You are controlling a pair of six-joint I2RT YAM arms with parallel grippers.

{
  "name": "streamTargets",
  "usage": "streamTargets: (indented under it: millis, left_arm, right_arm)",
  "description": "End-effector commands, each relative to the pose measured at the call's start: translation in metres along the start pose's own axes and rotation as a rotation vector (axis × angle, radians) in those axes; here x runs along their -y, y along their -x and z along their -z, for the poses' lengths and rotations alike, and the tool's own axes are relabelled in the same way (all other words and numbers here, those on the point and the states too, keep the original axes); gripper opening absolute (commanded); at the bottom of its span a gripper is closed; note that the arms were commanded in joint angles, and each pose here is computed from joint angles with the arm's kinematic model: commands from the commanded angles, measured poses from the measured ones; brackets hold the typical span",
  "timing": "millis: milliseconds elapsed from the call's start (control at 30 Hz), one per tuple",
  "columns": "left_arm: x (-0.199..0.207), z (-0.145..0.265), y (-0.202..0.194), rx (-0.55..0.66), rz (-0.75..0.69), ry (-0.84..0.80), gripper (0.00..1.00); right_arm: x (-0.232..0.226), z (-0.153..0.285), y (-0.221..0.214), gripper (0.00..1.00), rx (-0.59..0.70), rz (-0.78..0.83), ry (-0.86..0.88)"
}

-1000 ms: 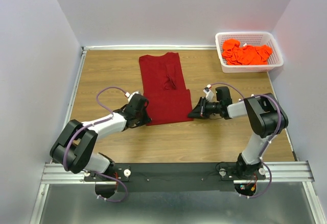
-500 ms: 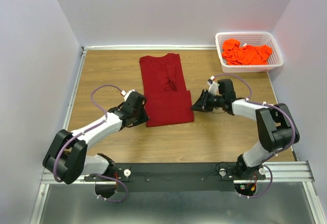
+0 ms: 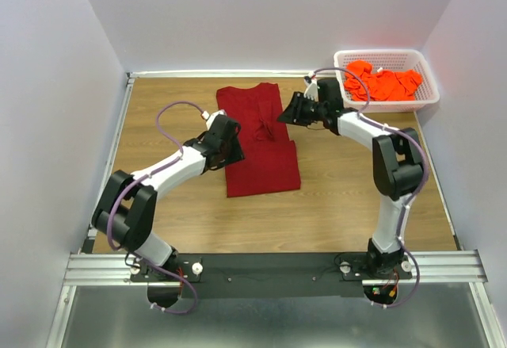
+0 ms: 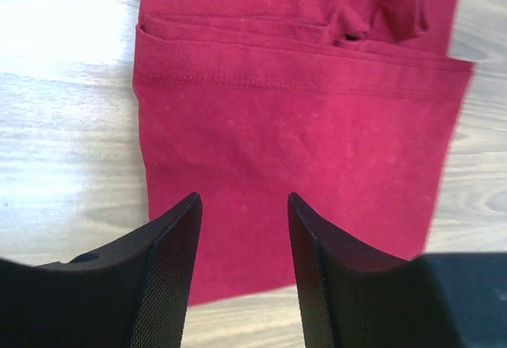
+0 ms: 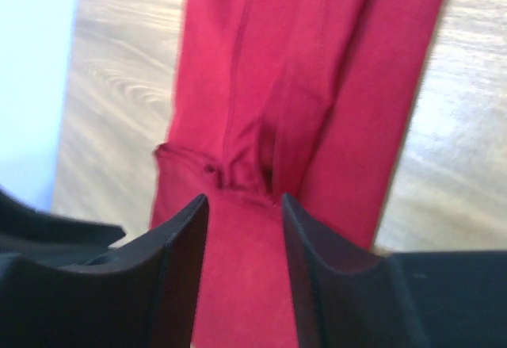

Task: Fold and stack the t-shirts
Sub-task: Fold the tshirt

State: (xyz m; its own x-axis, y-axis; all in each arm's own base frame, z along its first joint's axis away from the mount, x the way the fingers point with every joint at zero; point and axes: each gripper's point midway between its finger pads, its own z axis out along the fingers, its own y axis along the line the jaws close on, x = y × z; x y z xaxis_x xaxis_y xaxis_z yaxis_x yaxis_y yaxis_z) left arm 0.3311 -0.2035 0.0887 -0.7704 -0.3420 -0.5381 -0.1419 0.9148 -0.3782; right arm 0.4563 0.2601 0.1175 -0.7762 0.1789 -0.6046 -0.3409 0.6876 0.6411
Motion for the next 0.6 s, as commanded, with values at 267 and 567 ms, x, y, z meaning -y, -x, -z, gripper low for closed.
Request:
streamTargets:
  millis: [267, 567]
  left_arm:
    - [-0.015, -0.015, -0.009, -0.03, -0.055, 0.05, 0.51]
    - [-0.021, -0.015, -0.02, -0.05, -0.052, 0.05, 0.5]
  right_arm:
    - [0.024, -0.074, -0.017, 0.32, -0.085, -0.005, -0.006]
    - [0.015, -0.086, -0.037, 0.24, -0.128, 0.007, 0.012]
